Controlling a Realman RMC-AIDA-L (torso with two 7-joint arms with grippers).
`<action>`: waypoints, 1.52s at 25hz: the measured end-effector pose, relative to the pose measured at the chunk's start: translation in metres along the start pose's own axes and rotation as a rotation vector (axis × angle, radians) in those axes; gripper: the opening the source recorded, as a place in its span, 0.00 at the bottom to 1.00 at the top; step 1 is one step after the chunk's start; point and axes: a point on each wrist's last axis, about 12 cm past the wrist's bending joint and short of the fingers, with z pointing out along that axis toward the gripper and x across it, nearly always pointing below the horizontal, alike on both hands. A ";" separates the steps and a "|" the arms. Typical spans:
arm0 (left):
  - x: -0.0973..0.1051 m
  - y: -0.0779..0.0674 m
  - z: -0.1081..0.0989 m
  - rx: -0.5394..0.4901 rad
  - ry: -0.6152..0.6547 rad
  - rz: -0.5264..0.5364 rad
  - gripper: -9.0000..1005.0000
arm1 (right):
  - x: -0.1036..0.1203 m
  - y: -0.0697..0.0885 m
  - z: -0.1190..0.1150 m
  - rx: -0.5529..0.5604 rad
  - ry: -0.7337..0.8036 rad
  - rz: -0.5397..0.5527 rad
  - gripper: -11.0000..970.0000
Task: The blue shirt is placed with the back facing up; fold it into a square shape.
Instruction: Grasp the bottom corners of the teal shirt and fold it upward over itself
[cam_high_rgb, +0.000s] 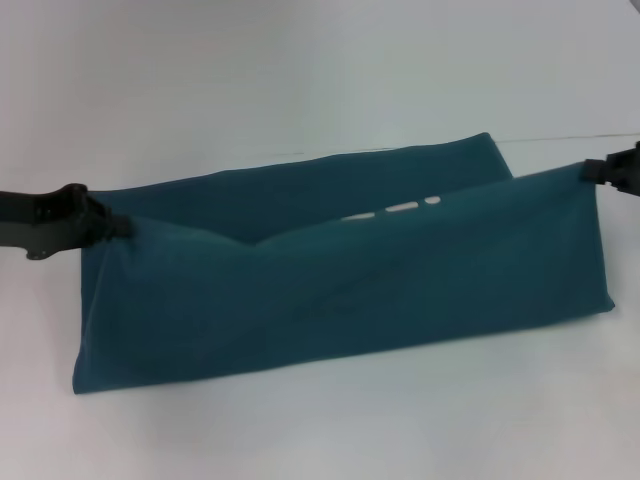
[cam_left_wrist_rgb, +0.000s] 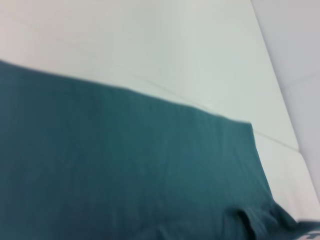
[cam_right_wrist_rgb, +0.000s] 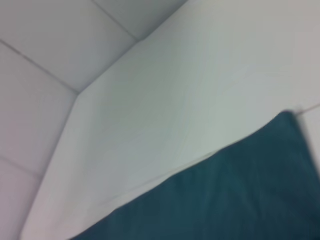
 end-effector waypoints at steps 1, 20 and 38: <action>-0.001 0.000 0.003 -0.007 -0.010 -0.002 0.02 | 0.000 0.001 0.007 0.012 -0.010 -0.006 0.05; -0.023 -0.004 0.041 -0.106 -0.194 0.008 0.02 | -0.014 0.022 0.091 0.259 -0.150 -0.125 0.05; -0.037 -0.007 0.054 -0.196 -0.300 0.051 0.02 | -0.026 0.055 0.130 0.334 -0.236 -0.225 0.05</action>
